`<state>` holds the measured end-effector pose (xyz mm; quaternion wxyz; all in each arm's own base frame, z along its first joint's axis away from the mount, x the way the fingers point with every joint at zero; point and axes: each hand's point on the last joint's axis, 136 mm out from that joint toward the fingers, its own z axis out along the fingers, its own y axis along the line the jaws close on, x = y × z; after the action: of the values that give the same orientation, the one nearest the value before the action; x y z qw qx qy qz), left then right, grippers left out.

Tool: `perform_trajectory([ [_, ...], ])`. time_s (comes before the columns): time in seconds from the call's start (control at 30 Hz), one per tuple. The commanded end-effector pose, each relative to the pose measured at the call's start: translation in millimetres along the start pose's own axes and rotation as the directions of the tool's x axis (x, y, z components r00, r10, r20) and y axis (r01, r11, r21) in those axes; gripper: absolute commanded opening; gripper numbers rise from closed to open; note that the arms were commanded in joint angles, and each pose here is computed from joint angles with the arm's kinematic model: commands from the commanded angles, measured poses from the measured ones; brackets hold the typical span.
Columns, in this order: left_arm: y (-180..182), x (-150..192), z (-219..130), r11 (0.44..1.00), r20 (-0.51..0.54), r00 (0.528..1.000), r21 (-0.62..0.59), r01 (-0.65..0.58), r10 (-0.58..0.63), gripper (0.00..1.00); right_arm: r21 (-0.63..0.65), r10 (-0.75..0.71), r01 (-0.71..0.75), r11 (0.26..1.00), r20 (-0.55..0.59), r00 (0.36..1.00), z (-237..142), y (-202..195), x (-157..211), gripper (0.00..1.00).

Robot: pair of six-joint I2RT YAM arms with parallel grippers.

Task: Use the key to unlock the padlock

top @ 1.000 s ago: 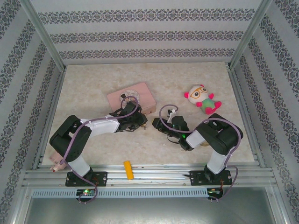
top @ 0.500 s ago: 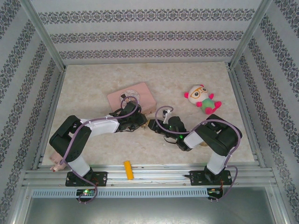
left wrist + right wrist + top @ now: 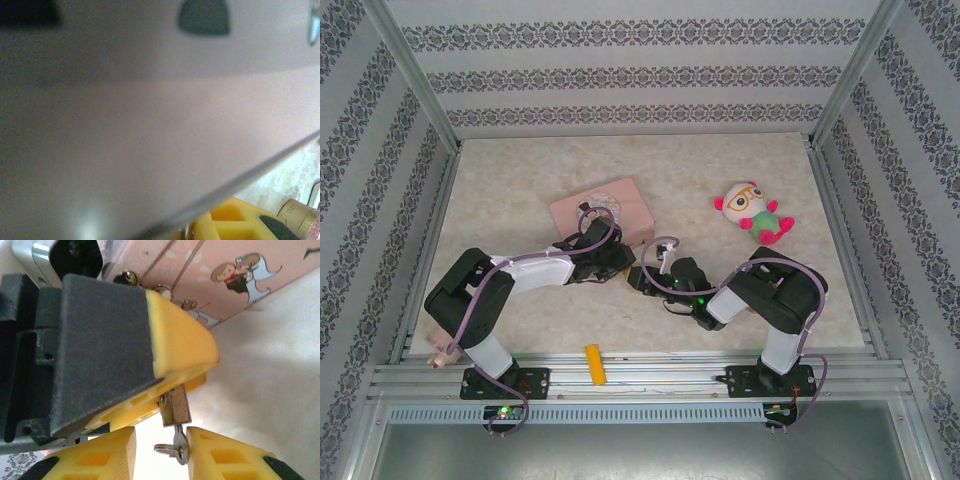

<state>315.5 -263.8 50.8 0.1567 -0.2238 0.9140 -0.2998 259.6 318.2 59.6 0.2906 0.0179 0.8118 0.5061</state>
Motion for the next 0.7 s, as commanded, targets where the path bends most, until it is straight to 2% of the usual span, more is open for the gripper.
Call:
perform_trajectory([
  [0.0,-34,-4,-17,0.992,0.011,1.0,0.127,-0.009,0.007,0.27,-0.006,-0.002,0.003,1.0,0.052,0.999,-5,2,-8,0.32],
  [0.37,-37,2,-19,0.989,-0.025,1.0,0.145,-0.014,0.018,0.27,-0.024,0.023,-0.02,1.0,0.112,0.993,-1,3,-31,0.31],
  [0.67,-40,5,-16,0.987,-0.045,0.999,0.16,-0.007,0.015,0.34,-0.057,0.027,-0.022,0.998,0.102,0.994,7,10,-34,0.26],
])
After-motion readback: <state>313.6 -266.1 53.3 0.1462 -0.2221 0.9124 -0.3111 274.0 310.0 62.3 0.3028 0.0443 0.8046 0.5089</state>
